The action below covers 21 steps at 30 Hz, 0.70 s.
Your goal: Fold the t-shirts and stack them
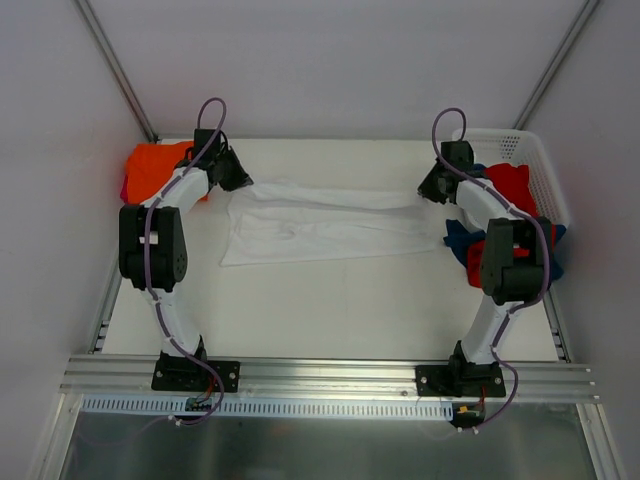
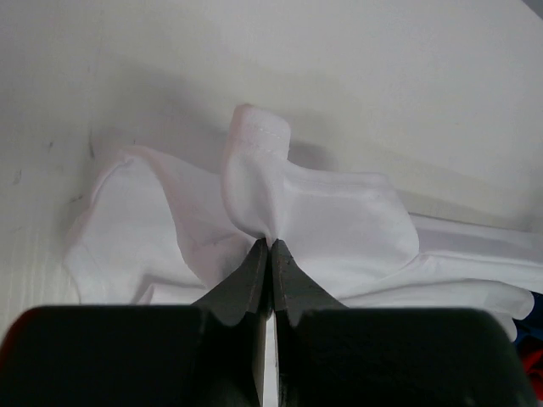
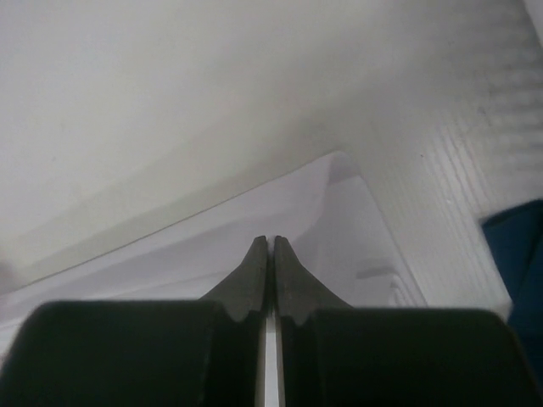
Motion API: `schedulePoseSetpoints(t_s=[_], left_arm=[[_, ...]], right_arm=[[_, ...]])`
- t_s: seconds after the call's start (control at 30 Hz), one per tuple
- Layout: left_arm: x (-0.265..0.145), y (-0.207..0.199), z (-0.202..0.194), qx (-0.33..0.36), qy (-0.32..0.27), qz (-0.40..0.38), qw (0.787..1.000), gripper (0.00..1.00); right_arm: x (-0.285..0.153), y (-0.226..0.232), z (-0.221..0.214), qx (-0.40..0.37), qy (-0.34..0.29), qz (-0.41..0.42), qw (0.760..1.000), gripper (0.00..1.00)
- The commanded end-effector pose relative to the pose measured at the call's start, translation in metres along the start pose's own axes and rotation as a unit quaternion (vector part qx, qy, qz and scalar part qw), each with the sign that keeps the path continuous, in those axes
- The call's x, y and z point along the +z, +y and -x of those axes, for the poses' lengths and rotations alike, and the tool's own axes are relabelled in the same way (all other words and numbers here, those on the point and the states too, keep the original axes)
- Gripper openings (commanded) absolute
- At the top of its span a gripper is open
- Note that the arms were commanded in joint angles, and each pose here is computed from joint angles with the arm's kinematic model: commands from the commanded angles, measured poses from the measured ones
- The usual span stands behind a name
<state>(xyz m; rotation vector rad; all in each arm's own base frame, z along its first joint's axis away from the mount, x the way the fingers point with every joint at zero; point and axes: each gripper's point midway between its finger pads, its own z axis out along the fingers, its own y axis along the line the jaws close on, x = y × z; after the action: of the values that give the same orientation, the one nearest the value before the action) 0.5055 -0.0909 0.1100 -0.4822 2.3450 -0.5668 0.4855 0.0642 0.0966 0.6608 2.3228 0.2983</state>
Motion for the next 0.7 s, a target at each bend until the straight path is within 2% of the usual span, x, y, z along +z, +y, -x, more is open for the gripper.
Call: schedulePoseSetpoints(t_s=[0.0, 0.43, 0.47, 0.5, 0.53, 0.57, 0.6, 0.67], left_arm=[[-0.03, -0.001, 0.012, 0.025, -0.044, 0.004, 0.999, 0.0], [-0.041, 0.02, -0.049, 0.012, -0.015, 0.023, 1.0, 0.0], [-0.041, 0.026, -0.06, 0.007, -0.008, 0.031, 0.999, 0.0], [-0.046, 0.024, -0.062, 0.006, -0.012, 0.031, 0.999, 0.01], [-0.048, 0.027, -0.065, 0.001, -0.017, 0.043, 0.999, 0.1], [-0.052, 0.027, -0.076, 0.002, -0.014, 0.048, 0.999, 0.26], [-0.054, 0.029, -0.081, 0.0, -0.016, 0.055, 0.998, 0.57], [-0.064, 0.033, -0.093, 0.0, -0.026, 0.072, 0.997, 0.79]], right_arm=[[-0.025, 0.0, 0.018, -0.011, -0.045, -0.001, 0.999, 0.01], [-0.02, -0.033, -0.009, -0.024, -0.018, -0.055, 0.998, 0.01], [-0.021, -0.035, -0.01, -0.022, -0.016, -0.062, 0.998, 0.07], [-0.021, -0.041, -0.013, -0.022, -0.013, -0.073, 0.997, 0.46], [-0.023, -0.048, -0.014, -0.021, -0.016, -0.092, 0.995, 0.75], [-0.024, -0.052, -0.015, -0.015, -0.018, -0.101, 0.995, 0.94], [-0.026, -0.06, -0.023, -0.016, -0.009, -0.115, 0.993, 0.99], [-0.032, -0.069, -0.024, -0.01, -0.014, -0.135, 0.991, 0.99]])
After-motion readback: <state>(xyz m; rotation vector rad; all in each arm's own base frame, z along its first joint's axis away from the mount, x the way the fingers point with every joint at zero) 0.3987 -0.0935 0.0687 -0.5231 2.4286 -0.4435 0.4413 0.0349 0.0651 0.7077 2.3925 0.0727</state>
